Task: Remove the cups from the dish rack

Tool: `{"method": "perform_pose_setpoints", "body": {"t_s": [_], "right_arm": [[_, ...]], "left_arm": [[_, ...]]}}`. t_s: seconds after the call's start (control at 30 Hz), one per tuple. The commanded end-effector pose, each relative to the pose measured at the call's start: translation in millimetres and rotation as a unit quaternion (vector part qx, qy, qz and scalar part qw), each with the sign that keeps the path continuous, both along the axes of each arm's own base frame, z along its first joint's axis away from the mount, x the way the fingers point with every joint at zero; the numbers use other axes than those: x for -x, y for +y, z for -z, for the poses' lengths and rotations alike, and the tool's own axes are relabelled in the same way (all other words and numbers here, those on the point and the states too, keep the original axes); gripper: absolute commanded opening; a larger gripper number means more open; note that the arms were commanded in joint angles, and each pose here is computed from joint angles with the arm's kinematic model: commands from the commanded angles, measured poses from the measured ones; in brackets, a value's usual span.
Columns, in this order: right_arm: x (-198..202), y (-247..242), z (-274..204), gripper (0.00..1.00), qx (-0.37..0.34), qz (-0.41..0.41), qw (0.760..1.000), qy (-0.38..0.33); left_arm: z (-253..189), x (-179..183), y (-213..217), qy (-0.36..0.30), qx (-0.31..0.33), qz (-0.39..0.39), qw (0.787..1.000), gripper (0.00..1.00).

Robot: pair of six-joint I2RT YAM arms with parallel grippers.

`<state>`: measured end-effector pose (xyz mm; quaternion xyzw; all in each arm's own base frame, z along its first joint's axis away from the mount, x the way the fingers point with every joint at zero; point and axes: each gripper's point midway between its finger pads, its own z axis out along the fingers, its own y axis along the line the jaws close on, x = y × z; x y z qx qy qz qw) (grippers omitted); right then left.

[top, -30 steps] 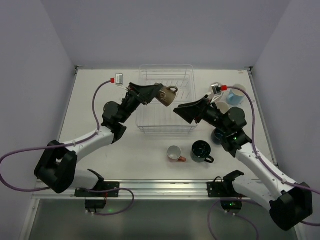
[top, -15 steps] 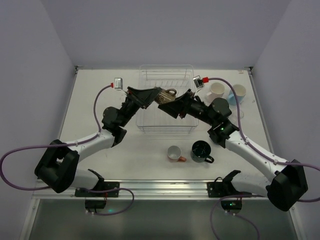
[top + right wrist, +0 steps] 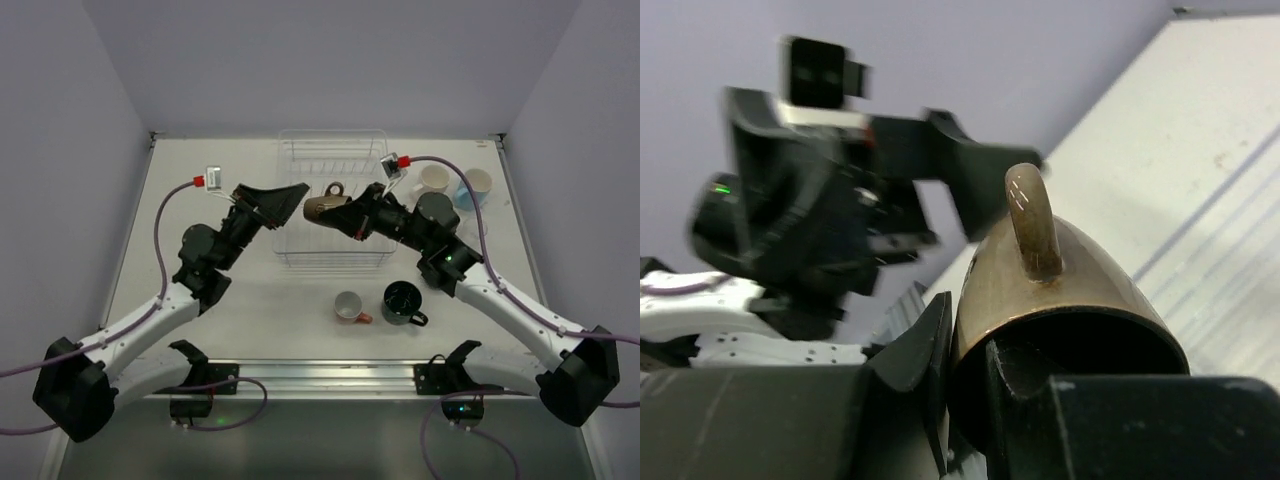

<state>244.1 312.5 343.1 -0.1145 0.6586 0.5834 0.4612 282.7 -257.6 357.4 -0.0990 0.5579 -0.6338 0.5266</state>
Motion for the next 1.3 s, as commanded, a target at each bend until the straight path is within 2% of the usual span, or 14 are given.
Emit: {"method": "perform_pose_setpoints", "body": {"t_s": [0.0,0.03,0.13,0.2,0.23,0.3,0.33,0.53,0.6,0.9,1.1,1.17,1.2,1.27], "right_arm": [[4,-13,15,0.00,0.089,0.021,0.996,0.011],[13,-9,18,0.00,0.115,0.008,0.993,-0.001],[33,-7,59,0.00,0.209,-0.005,0.977,0.037],[60,4,78,0.00,0.266,-0.036,0.963,0.039],[69,13,89,0.00,0.296,-0.040,0.954,0.034],[79,15,113,0.00,0.351,-0.048,0.934,0.051],[80,22,127,0.00,0.378,-0.049,0.923,0.056],[99,58,163,0.00,0.460,-0.068,0.884,0.040],[97,62,191,0.00,0.501,-0.070,0.861,0.051],[89,73,250,0.00,0.587,-0.072,0.804,0.058],[90,66,267,0.01,0.613,-0.065,0.785,0.066],[90,62,272,0.08,0.618,-0.062,0.781,0.068],[90,62,275,0.17,0.618,-0.062,0.780,0.068],[91,62,279,0.23,0.619,-0.062,0.780,0.072]], "left_arm": [[-27,-1,33,-0.040,-0.070,-0.101,0.992,1.00],[-31,3,46,-0.045,-0.099,-0.129,0.986,1.00],[-32,14,73,-0.055,-0.174,-0.176,0.967,1.00],[-47,23,88,-0.067,-0.201,-0.198,0.957,1.00],[-40,29,100,-0.064,-0.244,-0.213,0.944,1.00],[-48,38,117,-0.068,-0.277,-0.233,0.930,1.00],[-41,43,133,-0.062,-0.312,-0.257,0.913,1.00],[-18,57,208,-0.012,-0.384,-0.383,0.840,1.00],[-10,59,217,-0.003,-0.390,-0.399,0.830,1.00],[1,71,242,-0.002,-0.373,-0.445,0.815,1.00],[6,72,241,-0.004,-0.373,-0.442,0.816,1.00],[6,72,241,-0.004,-0.373,-0.442,0.816,1.00],[6,72,241,-0.004,-0.373,-0.442,0.816,1.00],[6,72,241,-0.005,-0.374,-0.441,0.816,1.00]]}}
